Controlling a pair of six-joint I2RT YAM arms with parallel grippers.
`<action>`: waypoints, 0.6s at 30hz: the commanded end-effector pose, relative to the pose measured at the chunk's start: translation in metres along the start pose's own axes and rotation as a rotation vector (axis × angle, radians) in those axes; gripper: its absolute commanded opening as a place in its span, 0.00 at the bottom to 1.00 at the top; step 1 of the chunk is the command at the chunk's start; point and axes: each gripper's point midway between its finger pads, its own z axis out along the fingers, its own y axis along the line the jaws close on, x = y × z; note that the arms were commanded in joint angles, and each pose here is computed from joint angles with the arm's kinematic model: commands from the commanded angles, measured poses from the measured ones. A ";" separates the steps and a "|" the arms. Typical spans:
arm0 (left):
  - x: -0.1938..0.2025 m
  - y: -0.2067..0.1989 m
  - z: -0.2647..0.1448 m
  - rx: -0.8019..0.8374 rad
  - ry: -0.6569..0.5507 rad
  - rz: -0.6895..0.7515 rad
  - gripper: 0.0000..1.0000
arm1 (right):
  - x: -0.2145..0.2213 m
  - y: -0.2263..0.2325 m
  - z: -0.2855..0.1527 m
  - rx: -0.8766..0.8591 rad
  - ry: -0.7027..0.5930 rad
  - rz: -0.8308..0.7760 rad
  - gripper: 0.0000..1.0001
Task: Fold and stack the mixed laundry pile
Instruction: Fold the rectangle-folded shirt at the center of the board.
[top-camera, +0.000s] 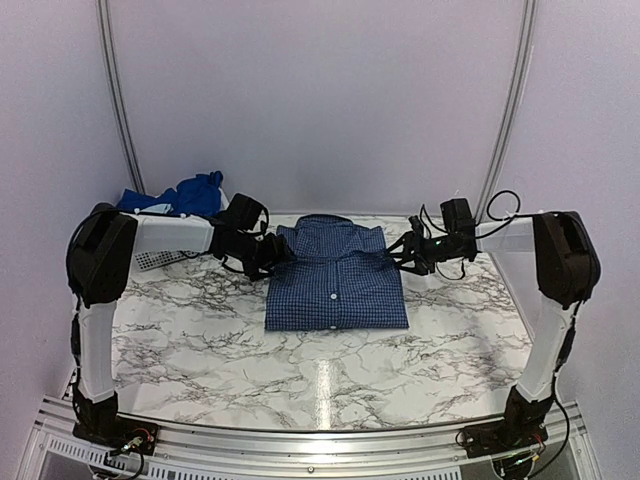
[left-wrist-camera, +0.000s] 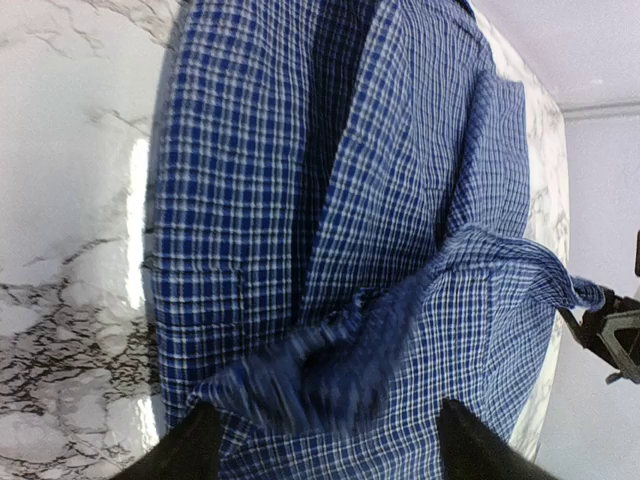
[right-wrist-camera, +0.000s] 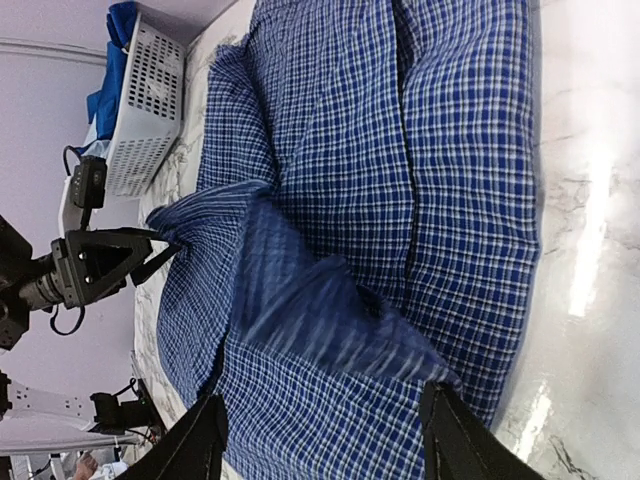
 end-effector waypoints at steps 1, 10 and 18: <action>-0.038 -0.026 -0.052 0.027 -0.149 0.082 0.92 | -0.024 0.031 -0.040 0.023 -0.077 -0.112 0.63; 0.019 -0.040 -0.089 0.075 -0.077 0.228 0.99 | 0.030 0.050 -0.058 -0.009 -0.025 -0.150 0.65; 0.111 -0.097 -0.052 0.253 0.115 0.271 0.99 | 0.082 0.088 -0.004 -0.173 0.134 -0.151 0.45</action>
